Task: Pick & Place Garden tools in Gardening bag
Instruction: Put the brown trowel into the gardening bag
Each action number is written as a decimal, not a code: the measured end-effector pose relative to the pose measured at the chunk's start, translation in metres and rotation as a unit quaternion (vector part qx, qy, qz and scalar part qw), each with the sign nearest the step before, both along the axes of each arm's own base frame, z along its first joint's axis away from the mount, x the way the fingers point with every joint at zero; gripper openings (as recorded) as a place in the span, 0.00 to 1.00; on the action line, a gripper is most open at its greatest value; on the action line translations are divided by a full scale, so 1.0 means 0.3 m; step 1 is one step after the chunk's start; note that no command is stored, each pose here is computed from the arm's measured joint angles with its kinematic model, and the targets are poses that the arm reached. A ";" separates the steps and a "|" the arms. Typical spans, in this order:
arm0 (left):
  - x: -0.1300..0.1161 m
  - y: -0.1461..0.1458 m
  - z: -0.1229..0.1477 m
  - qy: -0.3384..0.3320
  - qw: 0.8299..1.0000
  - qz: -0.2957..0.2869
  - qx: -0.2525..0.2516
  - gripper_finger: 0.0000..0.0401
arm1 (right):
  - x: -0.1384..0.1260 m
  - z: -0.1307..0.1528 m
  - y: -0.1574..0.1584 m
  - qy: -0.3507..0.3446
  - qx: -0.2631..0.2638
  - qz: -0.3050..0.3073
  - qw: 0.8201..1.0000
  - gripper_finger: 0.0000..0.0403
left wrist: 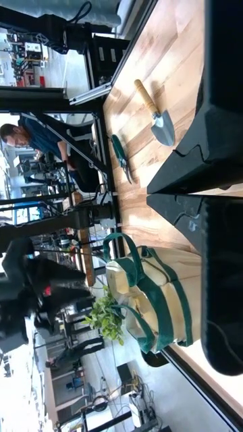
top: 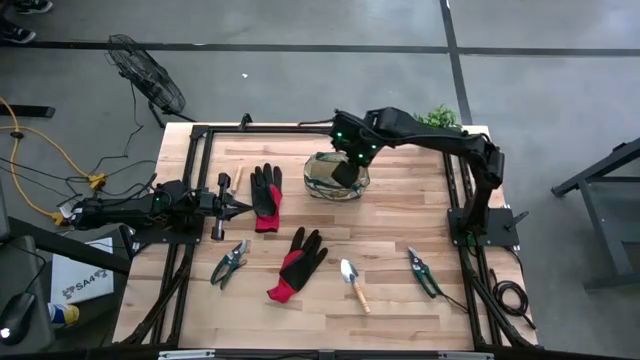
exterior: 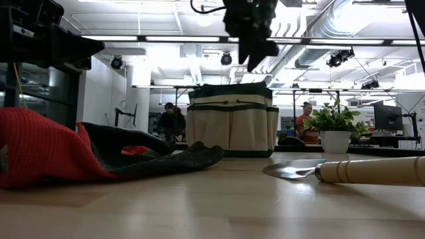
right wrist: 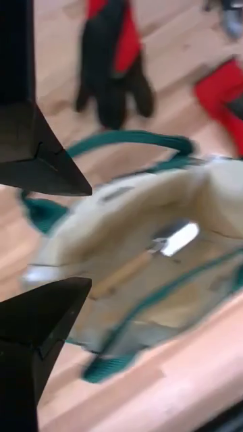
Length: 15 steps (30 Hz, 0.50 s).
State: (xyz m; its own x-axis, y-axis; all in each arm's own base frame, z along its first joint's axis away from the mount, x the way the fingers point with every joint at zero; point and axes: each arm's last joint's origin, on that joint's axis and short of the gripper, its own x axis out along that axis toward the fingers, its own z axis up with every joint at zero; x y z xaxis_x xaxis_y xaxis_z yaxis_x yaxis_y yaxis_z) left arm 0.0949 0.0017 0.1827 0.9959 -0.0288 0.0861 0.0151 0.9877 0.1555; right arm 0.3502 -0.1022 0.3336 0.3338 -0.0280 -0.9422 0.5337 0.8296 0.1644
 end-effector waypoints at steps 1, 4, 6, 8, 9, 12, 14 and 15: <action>0.000 0.000 0.000 0.000 1.000 0.000 0.000 0.00 | -0.008 0.002 0.011 0.009 0.004 0.002 1.000 0.50; 0.000 0.000 0.000 0.000 1.000 0.000 0.000 0.00 | -0.022 0.002 0.043 0.035 0.015 0.001 0.999 0.50; 0.000 0.000 0.000 0.000 1.000 0.000 0.000 0.00 | -0.027 -0.001 0.068 0.053 0.021 0.002 0.998 0.50; 0.000 0.000 0.000 0.000 1.000 0.000 0.000 0.00 | -0.034 -0.003 0.098 0.076 0.022 0.005 0.997 0.50; 0.000 0.000 0.000 0.000 1.000 0.000 0.000 0.00 | -0.037 -0.004 0.114 0.085 0.021 0.006 0.996 0.50; 0.000 0.000 0.000 0.000 1.000 0.000 0.000 0.00 | -0.040 -0.006 0.164 0.105 0.017 0.016 0.994 0.50; 0.000 0.000 0.000 0.000 1.000 0.000 0.000 0.00 | -0.042 -0.007 0.198 0.116 0.015 0.029 0.993 0.50; 0.000 0.000 0.000 0.000 1.000 0.000 0.000 0.00 | -0.043 -0.007 0.214 0.120 0.014 0.035 0.992 0.50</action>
